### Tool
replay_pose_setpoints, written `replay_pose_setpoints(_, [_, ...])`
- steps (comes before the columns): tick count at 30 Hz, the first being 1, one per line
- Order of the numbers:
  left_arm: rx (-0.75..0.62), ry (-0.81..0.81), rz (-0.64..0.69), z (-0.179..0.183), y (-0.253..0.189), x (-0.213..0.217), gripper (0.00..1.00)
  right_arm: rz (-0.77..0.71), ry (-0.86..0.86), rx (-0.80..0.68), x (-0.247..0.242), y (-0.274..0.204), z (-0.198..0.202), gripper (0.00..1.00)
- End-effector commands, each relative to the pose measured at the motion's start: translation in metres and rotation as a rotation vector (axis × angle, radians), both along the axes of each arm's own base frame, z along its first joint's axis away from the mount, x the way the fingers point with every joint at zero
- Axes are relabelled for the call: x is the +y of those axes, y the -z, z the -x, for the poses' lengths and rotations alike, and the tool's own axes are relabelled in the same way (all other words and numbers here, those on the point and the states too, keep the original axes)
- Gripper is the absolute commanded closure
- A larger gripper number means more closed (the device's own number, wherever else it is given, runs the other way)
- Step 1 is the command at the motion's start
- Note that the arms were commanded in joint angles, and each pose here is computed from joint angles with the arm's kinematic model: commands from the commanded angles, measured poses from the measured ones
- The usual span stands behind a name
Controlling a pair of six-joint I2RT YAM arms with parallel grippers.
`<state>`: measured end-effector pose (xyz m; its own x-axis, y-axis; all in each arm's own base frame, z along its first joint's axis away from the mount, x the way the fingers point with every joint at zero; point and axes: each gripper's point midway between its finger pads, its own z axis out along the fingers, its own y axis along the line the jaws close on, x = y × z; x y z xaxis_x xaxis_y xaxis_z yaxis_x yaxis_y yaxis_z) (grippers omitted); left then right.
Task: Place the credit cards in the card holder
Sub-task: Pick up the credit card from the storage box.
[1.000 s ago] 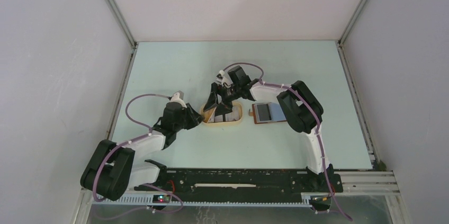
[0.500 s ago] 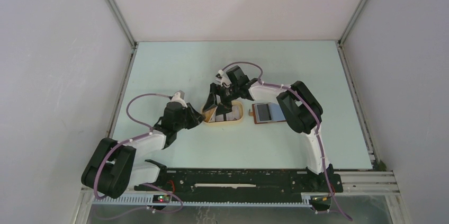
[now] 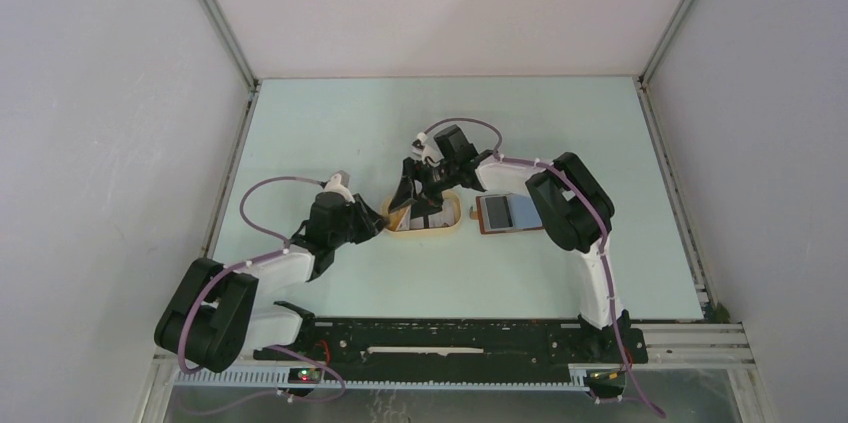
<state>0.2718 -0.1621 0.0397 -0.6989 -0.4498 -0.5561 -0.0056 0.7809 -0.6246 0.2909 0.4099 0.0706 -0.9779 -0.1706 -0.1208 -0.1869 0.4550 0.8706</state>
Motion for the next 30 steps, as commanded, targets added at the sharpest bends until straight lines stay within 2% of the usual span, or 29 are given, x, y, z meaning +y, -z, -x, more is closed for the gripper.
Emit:
replay_pose_setpoints(1, [0.015,0.125,0.072,0.010,-0.013,-0.027,0.76,0.098,0.040,0.066,-0.020,0.027,0.007,0.19])
replay_pose_setpoints(30, [0.016,0.124,0.070,0.010,-0.014,-0.028,0.74,0.082,0.061,0.057,-0.049,0.026,-0.001,0.20])
